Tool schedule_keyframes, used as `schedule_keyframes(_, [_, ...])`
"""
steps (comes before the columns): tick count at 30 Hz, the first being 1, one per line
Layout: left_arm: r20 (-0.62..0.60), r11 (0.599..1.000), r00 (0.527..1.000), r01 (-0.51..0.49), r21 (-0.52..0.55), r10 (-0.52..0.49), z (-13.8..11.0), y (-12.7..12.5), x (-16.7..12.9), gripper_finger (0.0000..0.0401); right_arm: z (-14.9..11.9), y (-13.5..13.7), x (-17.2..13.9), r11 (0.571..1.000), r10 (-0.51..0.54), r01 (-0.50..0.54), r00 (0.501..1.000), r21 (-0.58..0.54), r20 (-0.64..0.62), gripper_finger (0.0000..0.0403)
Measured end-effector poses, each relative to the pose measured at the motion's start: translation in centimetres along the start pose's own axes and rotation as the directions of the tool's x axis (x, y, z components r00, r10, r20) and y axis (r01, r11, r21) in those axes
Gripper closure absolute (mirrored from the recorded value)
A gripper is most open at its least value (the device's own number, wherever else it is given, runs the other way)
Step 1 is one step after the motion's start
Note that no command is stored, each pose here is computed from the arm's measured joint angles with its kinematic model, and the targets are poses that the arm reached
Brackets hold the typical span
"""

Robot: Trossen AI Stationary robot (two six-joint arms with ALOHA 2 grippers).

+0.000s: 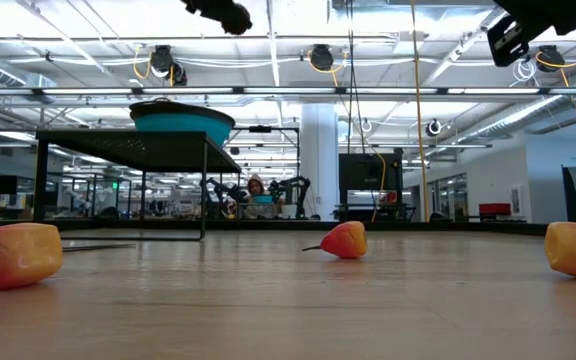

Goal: Pick & Place Fruit
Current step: Put the red pomegranate into the blue strainer bowl on the shelf

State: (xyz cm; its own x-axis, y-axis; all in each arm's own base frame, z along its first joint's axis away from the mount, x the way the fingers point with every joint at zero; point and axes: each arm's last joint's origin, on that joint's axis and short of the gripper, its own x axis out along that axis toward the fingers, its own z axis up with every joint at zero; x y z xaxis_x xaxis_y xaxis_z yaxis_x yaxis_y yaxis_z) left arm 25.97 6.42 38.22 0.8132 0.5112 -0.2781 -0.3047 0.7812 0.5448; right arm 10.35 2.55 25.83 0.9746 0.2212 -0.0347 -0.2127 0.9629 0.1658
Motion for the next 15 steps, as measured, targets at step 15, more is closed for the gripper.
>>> schedule_keyframes(15, [-0.115,0.959,0.987,-0.14,-0.247,0.114,-1.2,0.8,1.3,0.0206,-0.6,-0.2,-1.3,1.0,-0.018,0.018,0.997,0.006,0.07,0.0403])
